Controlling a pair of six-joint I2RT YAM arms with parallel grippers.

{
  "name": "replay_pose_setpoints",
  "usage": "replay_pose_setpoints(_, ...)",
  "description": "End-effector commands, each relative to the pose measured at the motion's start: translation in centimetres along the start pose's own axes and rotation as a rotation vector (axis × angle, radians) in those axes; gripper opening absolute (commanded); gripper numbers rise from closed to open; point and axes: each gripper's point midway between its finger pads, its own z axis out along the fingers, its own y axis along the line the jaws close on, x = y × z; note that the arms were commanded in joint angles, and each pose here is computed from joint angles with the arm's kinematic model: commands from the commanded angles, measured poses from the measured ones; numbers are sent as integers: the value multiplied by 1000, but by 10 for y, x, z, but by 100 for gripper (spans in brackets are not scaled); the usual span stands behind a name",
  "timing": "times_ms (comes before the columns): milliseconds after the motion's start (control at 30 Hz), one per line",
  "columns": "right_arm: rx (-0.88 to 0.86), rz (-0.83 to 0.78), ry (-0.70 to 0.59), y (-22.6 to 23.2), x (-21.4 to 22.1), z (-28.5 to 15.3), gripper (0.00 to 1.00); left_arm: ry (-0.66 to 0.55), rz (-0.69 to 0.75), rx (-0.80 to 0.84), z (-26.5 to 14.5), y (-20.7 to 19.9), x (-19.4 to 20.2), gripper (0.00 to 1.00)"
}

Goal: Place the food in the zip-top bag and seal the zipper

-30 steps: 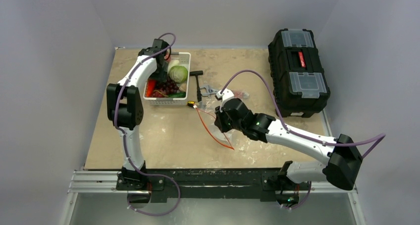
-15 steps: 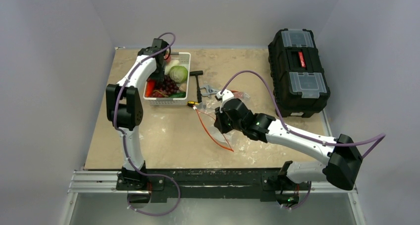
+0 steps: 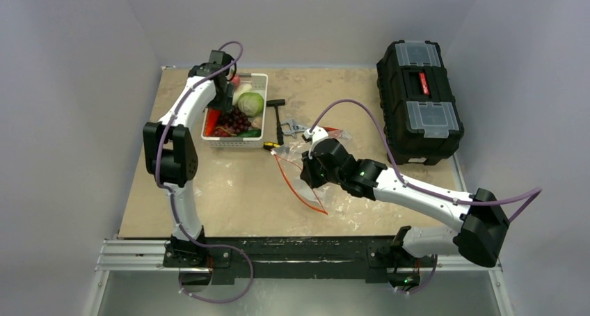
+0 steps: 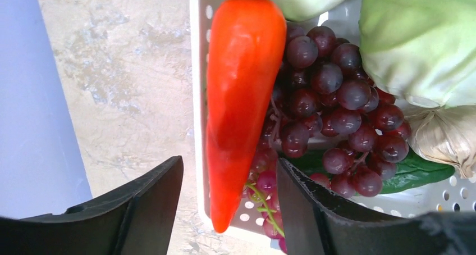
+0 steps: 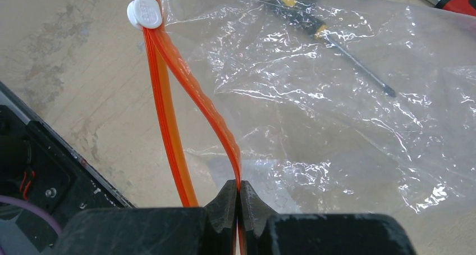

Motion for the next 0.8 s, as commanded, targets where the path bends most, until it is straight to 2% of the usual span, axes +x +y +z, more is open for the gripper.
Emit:
replay_pose_setpoints(0, -49, 21, -53, 14, -22, -7, 0, -76, -39, -1, -30, 20, -14, 60)
replay_pose_setpoints(367, -54, 24, -53, 15, -22, -6, 0, -20, 3, -7, -9, 16, -6, 56)
replay_pose_setpoints(767, -51, 26, -54, 15, -25, -10, 0, 18, 20, -1, 15, 6, -4, 45)
